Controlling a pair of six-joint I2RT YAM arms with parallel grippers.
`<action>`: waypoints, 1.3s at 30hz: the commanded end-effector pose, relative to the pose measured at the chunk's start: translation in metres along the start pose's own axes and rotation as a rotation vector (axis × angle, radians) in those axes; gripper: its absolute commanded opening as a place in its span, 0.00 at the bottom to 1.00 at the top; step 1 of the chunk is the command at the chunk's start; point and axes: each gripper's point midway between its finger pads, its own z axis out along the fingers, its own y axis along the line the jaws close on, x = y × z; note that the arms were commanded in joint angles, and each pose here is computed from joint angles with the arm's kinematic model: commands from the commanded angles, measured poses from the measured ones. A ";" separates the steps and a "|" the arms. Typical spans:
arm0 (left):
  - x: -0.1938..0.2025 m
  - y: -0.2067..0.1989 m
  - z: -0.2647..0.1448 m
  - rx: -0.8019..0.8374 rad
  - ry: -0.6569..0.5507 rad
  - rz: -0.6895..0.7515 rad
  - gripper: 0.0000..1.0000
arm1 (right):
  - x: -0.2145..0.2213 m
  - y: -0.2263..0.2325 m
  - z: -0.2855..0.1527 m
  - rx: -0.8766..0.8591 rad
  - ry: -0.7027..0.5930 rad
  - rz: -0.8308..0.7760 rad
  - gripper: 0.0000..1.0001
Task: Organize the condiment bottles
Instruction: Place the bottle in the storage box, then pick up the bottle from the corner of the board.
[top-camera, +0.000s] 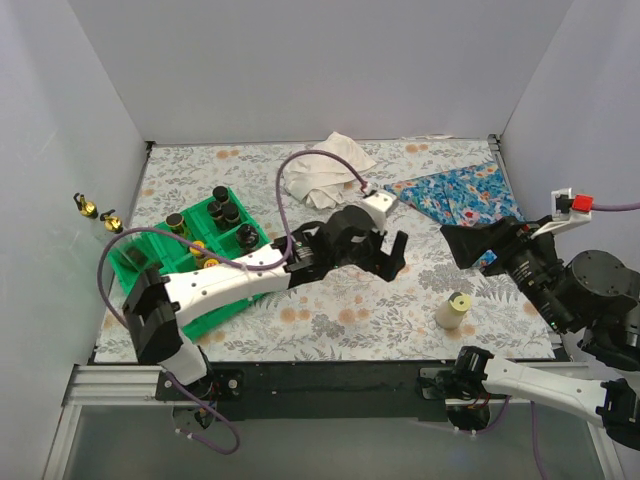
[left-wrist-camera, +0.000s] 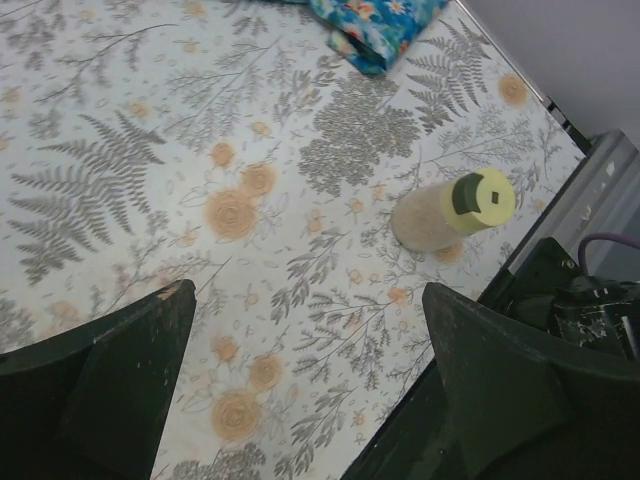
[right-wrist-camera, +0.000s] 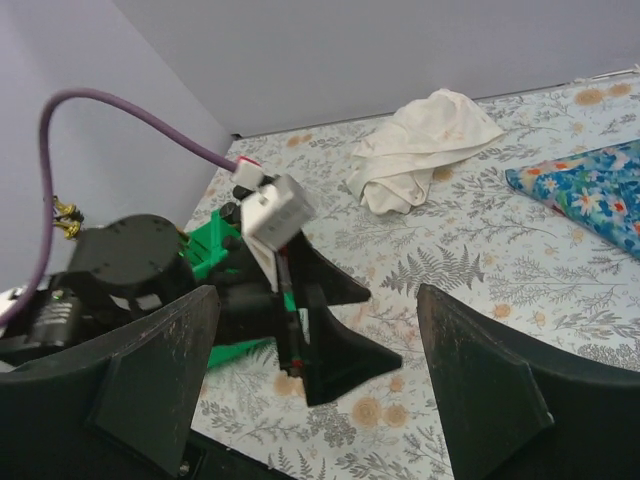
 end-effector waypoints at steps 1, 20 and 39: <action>-0.015 -0.061 0.025 0.146 -0.091 0.098 0.98 | -0.013 0.016 0.001 -0.046 -0.012 0.008 0.88; 0.048 -0.150 0.135 0.281 -0.040 0.283 0.92 | -0.070 0.036 -0.020 -0.167 -0.164 0.133 0.84; 0.092 -0.147 0.165 0.228 0.030 0.391 0.71 | -0.070 0.027 -0.023 -0.150 -0.202 0.172 0.83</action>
